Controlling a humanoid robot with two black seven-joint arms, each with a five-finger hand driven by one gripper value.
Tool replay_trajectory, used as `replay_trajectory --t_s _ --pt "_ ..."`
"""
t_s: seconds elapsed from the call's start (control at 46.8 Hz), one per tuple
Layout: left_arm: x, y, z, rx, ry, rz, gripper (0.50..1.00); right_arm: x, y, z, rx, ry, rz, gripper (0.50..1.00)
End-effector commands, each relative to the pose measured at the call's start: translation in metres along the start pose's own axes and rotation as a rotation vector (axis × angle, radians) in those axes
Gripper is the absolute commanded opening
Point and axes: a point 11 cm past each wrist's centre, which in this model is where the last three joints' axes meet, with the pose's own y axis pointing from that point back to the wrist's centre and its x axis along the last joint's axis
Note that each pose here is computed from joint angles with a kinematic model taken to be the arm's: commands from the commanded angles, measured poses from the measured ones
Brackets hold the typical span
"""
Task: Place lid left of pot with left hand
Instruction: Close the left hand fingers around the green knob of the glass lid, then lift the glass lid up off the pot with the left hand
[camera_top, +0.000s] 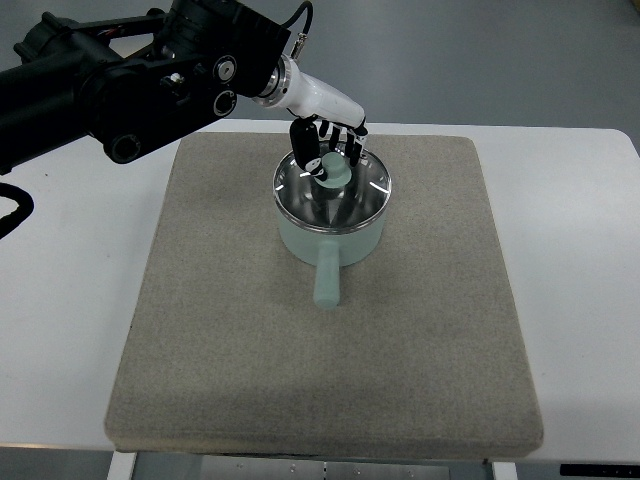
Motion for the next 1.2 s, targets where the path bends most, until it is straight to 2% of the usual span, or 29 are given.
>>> replay_trajectory --t_s 0.0,0.342,0.448,0.47,0.577,1.174 --pt "0.001 0.000 0.000 -0.001 0.001 0.003 0.649 0.000 0.000 0.000 0.000 0.000 0.001 0.923" --pt "0.004 0.003 -0.002 0.000 0.009 0.014 0.660 0.000 0.000 0.000 0.000 0.000 0.000 0.921" --pt "0.004 0.003 -0.002 0.000 0.009 0.014 0.649 0.000 0.000 0.000 0.000 0.000 0.000 0.921" --pt "0.004 0.003 -0.003 0.001 0.010 0.014 0.636 0.000 0.000 0.000 0.000 0.000 0.000 0.921" --pt "0.003 0.003 -0.003 0.002 0.009 0.013 0.500 0.000 0.000 0.000 0.002 0.000 0.000 0.921" --pt "0.013 0.008 0.000 0.003 -0.001 0.032 0.500 0.000 0.000 0.000 0.002 0.000 0.001 0.921"
